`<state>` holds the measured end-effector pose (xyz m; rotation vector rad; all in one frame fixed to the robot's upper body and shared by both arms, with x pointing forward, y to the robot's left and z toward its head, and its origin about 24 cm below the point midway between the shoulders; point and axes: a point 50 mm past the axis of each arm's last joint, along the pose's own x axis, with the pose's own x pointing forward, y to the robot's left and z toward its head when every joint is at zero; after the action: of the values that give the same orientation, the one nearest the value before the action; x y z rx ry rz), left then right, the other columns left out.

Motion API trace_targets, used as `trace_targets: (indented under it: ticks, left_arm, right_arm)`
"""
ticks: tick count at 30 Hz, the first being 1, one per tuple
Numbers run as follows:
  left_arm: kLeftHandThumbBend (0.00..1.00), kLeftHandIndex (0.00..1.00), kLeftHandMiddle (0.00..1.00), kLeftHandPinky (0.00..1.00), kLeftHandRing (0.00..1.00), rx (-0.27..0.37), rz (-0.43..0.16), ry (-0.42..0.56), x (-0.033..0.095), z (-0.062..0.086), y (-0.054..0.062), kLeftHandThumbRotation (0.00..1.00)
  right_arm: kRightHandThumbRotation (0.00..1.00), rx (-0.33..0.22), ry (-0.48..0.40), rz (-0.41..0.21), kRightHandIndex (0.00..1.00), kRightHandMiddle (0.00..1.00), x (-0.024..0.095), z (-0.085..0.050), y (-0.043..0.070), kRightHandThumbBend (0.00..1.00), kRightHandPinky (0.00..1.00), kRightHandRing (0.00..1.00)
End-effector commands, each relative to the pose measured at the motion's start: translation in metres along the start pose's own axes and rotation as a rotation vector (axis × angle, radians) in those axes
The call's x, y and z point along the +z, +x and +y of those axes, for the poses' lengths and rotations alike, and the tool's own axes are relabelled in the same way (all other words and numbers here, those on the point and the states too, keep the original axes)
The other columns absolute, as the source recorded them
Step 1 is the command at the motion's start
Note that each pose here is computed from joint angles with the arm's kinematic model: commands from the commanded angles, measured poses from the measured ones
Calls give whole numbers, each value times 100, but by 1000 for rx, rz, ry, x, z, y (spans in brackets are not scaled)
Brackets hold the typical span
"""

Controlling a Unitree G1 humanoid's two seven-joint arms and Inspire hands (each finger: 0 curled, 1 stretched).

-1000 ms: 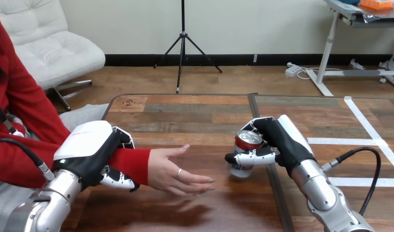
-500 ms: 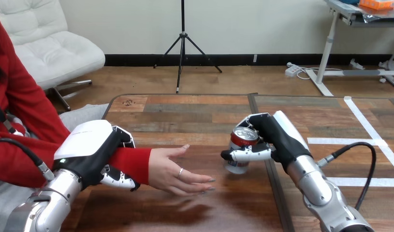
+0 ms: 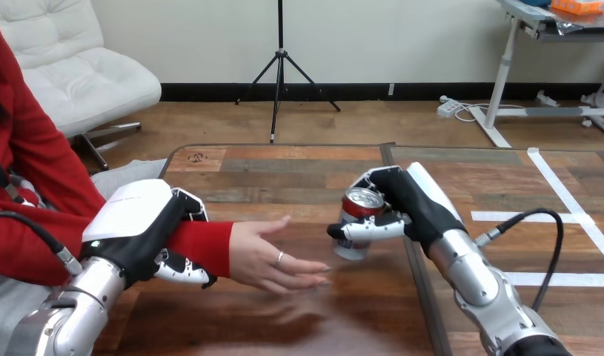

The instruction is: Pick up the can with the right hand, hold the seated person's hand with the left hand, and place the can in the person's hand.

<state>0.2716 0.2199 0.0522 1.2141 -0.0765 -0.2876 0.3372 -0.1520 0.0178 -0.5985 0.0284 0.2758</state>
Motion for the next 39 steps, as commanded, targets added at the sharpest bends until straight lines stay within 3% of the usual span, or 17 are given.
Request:
trace_targets:
  ticks: [1, 22, 39]
  left_arm:
    - [74, 36, 36, 27, 32, 261, -185, 1, 35, 58, 19, 0]
    - [76, 36, 36, 28, 32, 268, -185, -4, 39, 59, 22, 0]
    - [79, 36, 36, 26, 31, 287, -184, -11, 42, 62, 23, 0]
  right_arm:
    - [0, -71, -13, -240, 46, 41, 69, -23, 28, 69, 33, 35]
    - [0, -54, -22, -322, 44, 40, 90, -16, 29, 69, 30, 34]
    - [0, -37, -14, -346, 44, 40, 97, -8, 29, 70, 30, 34]
